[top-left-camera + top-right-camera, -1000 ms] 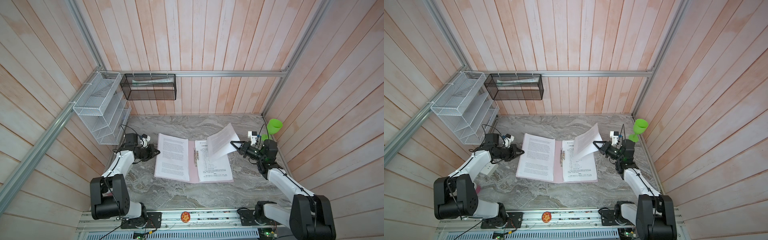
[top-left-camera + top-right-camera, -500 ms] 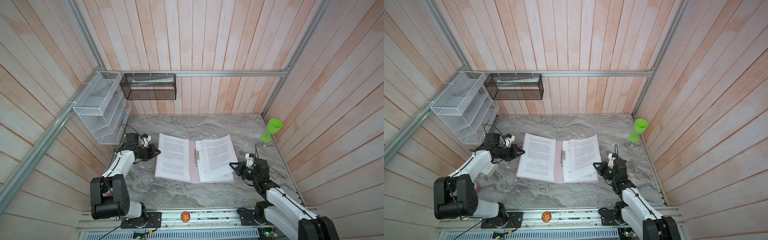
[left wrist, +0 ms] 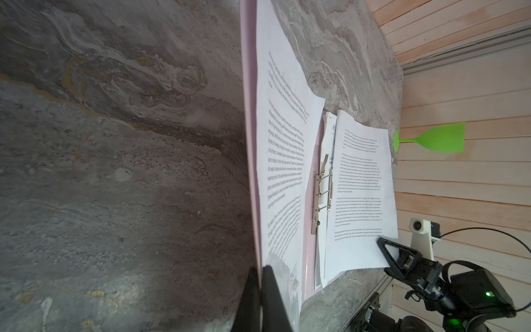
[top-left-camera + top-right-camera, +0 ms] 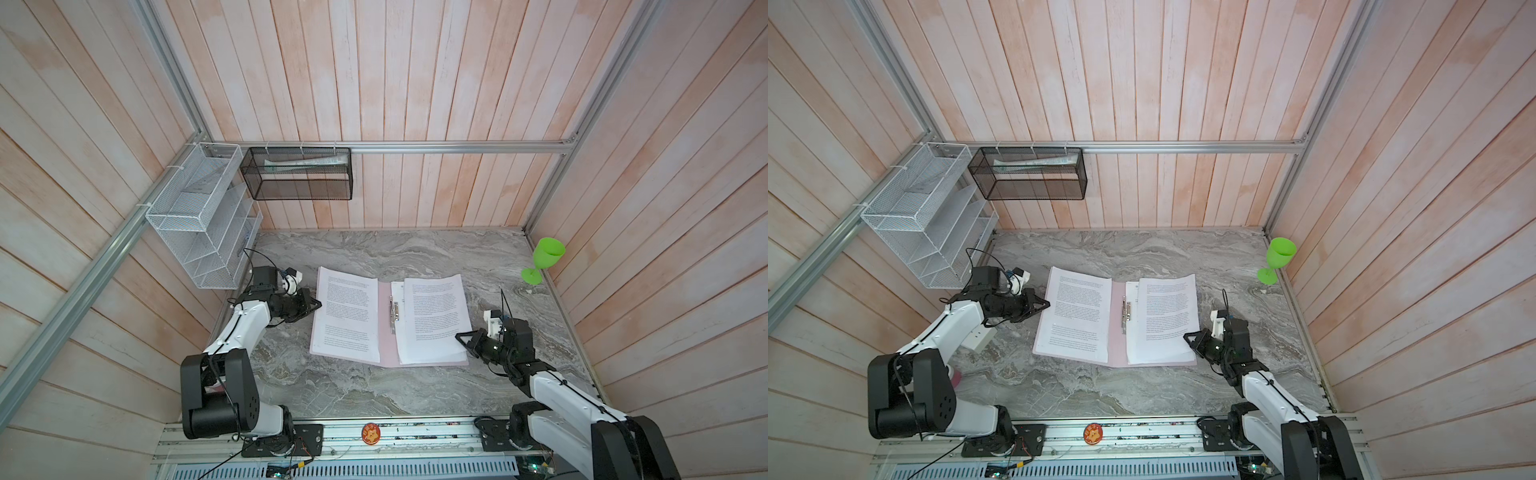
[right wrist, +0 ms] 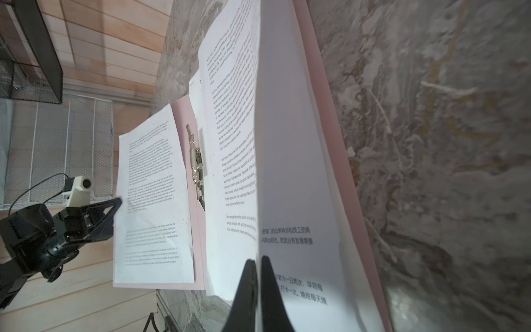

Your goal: Put the files into the folder

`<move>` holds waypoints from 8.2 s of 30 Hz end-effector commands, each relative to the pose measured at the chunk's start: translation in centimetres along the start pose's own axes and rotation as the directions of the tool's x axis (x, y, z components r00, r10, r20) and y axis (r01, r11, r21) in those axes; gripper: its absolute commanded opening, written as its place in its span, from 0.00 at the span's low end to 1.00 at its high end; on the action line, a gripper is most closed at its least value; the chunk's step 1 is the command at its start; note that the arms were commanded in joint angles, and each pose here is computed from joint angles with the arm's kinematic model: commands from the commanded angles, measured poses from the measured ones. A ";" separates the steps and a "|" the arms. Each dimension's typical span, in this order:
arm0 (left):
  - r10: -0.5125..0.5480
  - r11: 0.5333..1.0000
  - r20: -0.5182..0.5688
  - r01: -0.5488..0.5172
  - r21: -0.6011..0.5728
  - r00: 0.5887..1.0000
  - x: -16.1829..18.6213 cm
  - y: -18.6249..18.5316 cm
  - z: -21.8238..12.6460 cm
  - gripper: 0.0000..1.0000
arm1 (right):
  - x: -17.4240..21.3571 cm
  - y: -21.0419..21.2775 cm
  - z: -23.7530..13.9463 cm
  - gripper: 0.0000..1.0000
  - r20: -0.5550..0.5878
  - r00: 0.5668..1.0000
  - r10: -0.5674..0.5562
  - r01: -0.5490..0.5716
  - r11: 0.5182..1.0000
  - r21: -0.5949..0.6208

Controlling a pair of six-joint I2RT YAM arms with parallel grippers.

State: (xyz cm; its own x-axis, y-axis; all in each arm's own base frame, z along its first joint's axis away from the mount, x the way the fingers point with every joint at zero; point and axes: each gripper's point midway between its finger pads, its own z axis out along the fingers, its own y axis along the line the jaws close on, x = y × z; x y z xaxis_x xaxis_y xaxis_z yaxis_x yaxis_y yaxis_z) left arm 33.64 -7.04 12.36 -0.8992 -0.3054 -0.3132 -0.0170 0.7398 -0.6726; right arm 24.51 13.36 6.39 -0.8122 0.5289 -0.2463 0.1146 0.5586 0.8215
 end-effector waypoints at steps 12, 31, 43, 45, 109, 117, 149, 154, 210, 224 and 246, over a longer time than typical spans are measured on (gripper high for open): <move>0.024 1.000 0.002 -0.024 -0.009 1.000 0.1 -0.1 0.1 0.00 | 1.9 3.5 0.6 0.00 -0.198 0.953 -0.230 0.200 0.967 -0.160; 0.024 1.000 -0.007 -0.024 -0.013 1.000 0.2 0.0 0.4 0.00 | 1.9 1.1 0.5 0.19 -0.272 0.923 -0.272 0.278 0.960 -0.015; 0.027 1.000 -0.011 -0.027 -0.015 1.000 0.2 0.0 0.4 0.00 | -4.8 -2.8 -2.1 0.78 -0.116 0.973 -0.201 0.232 0.842 0.486; 0.029 0.999 -0.010 -0.029 -0.017 1.000 0.1 0.0 0.4 0.00 | -6.4 -2.5 -1.8 0.78 -0.085 0.970 -0.226 0.237 0.828 0.508; 0.033 0.999 0.010 -0.033 -0.011 0.999 -0.1 -0.3 0.0 0.00 | -11.3 2.9 8.8 0.72 -0.134 0.937 -0.322 0.349 0.859 0.375; 0.028 1.000 0.011 -0.028 -0.010 1.000 -0.1 -0.3 0.0 0.00 | -11.0 1.3 6.9 0.73 -0.127 0.946 -0.299 0.324 0.852 0.412; 0.030 0.911 0.079 -0.060 0.408 0.996 -1.0 -9.6 -3.8 0.45 | -5.0 -4.3 6.4 0.72 -0.198 0.974 -0.112 0.165 0.946 0.279; 0.038 0.866 0.090 -0.078 0.493 0.995 -1.1 -11.8 -5.1 0.47 | -4.6 -4.3 6.6 0.72 -0.203 0.974 -0.106 0.157 0.955 0.254; 0.287 0.740 0.009 -0.228 0.632 0.958 4.6 -26.6 6.0 0.52 | -5.6 5.8 6.6 0.68 -0.123 0.949 -0.290 0.295 0.955 0.022; 0.169 0.843 0.129 -0.211 0.495 0.977 2.3 -17.9 -0.6 0.58 | -1.8 20.7 12.9 0.63 -0.193 0.839 -0.508 0.471 0.857 -0.208; 0.169 0.896 0.128 -0.206 0.393 0.977 0.5 -14.5 -0.7 0.46 | 3.4 27.0 16.9 0.62 -0.269 0.780 -0.565 0.477 0.815 -0.329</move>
State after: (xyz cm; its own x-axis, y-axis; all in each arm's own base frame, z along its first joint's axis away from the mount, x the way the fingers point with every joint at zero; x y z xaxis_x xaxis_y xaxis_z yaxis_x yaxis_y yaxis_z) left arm 32.61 -17.67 22.07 -0.8318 -0.2676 -0.4863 0.3268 0.4719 -0.8188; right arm 34.42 40.95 18.47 -0.8499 -0.0808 -0.5207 -0.4848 0.5068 0.7128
